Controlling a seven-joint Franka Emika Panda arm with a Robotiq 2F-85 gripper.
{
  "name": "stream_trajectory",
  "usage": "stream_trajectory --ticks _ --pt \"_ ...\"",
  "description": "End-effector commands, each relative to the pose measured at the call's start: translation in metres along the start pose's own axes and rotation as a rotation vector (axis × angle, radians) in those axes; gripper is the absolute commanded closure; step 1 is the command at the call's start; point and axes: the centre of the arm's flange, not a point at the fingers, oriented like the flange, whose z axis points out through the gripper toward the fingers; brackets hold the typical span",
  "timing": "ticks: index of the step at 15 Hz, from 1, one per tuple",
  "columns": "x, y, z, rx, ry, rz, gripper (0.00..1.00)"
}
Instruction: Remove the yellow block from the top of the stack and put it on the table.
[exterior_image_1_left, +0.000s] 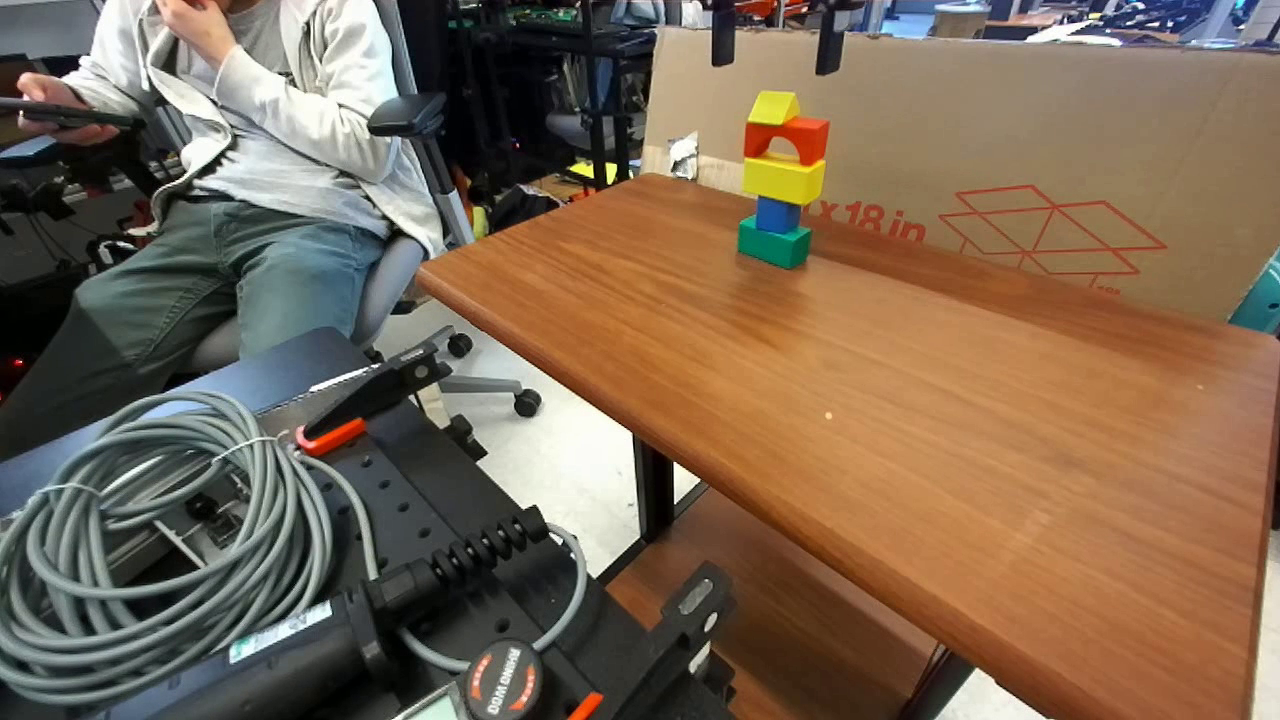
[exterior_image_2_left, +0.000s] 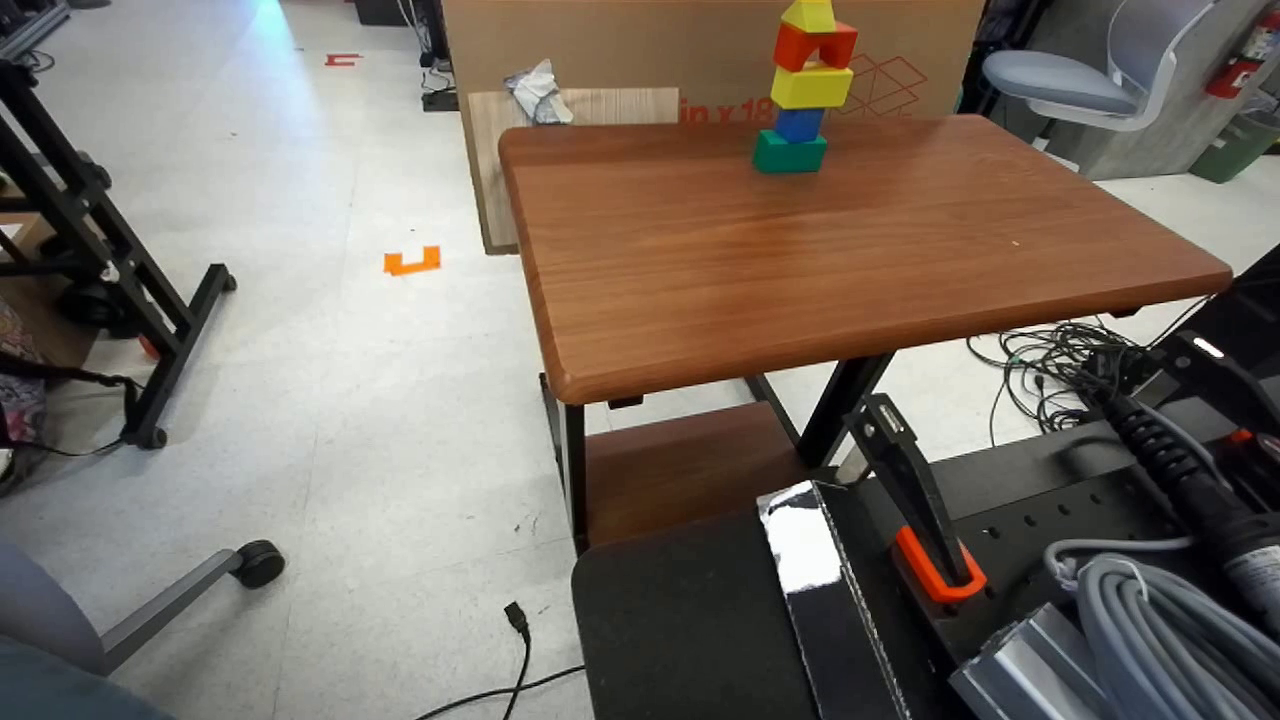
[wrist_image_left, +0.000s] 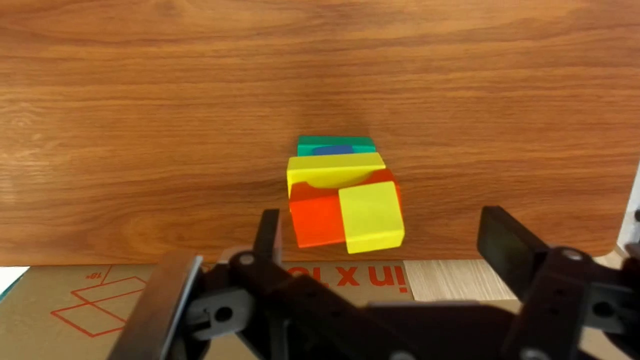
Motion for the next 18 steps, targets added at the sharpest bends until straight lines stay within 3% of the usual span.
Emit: stream_trajectory --ticks 1,6,7,8,11,18 --pt "0.014 -0.005 0.009 -0.033 -0.022 -0.046 0.00" --pt "0.017 -0.011 0.019 -0.044 -0.032 -0.074 0.00" --pt "0.018 -0.012 0.020 -0.045 -0.031 -0.079 0.06" --pt "0.019 -0.013 0.020 -0.046 -0.032 -0.083 0.26" --pt "0.019 -0.014 0.019 -0.046 -0.028 -0.093 0.38" --pt "0.016 -0.005 0.006 -0.029 -0.021 -0.092 0.92"
